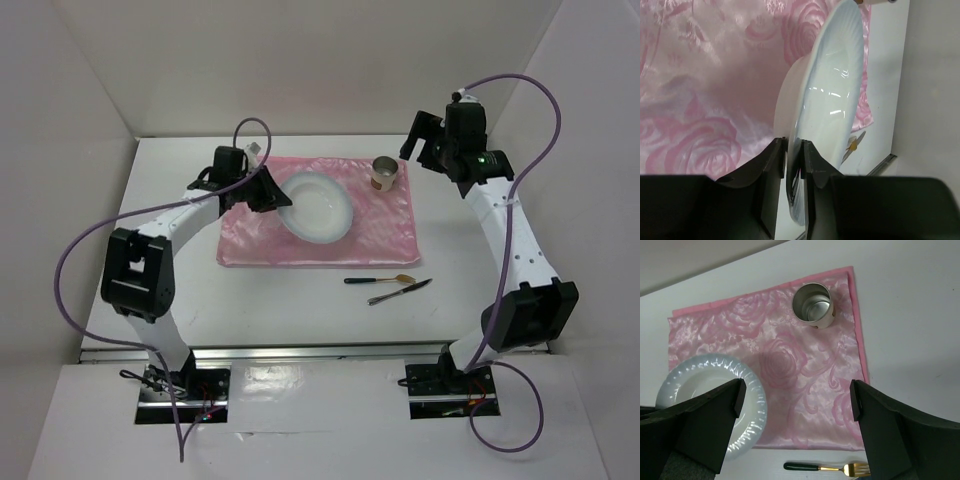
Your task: Set the dinner table for one person
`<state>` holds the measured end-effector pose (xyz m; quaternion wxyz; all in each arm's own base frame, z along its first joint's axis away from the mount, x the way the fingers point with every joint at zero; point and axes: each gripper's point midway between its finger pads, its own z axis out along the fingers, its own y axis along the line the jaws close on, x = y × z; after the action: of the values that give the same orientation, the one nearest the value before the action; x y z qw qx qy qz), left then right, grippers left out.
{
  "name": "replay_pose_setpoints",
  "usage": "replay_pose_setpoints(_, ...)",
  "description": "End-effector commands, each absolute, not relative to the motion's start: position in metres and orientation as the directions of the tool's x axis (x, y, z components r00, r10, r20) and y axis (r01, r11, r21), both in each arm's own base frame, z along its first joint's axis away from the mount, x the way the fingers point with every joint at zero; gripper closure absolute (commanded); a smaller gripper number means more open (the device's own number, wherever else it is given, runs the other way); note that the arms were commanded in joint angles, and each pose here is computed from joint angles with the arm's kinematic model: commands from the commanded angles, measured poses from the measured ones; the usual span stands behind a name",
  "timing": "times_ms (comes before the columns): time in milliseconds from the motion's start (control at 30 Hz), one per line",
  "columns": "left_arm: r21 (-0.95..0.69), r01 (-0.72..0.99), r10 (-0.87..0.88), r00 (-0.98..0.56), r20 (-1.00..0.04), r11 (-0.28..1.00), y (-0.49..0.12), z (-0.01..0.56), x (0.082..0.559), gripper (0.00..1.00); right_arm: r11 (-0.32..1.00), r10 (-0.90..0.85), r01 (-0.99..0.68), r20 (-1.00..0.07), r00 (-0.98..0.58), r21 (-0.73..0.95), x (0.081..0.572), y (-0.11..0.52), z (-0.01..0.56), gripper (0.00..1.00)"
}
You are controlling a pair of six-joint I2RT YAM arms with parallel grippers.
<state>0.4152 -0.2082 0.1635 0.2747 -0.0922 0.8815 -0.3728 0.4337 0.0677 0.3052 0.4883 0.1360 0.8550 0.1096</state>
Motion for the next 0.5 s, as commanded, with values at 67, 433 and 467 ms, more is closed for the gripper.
replay_pose_setpoints(67, -0.818, 0.213, -0.4, -0.789, -0.467, 0.534, -0.242, 0.211, 0.46, 1.0, 0.946, 0.324, 0.128, -0.829, -0.455, 0.299, 0.413, 0.059, 0.323, 0.02)
replay_pose_setpoints(433, -0.859, 0.172, -0.444, -0.797, -0.409, 0.483, -0.252, 0.167, 0.501, 1.0, 0.948, 0.318, 0.143, -0.829, -0.461, 0.284, 0.404, 0.052, 0.321, 0.02)
replay_pose_setpoints(467, -0.857, 0.159, -0.457, -0.79, -0.409, 0.491, -0.246, 0.16, 0.505, 1.0, 0.949, 0.317, 0.146, -0.824, -0.471, 0.281, 0.403, 0.052, 0.315, 0.02)
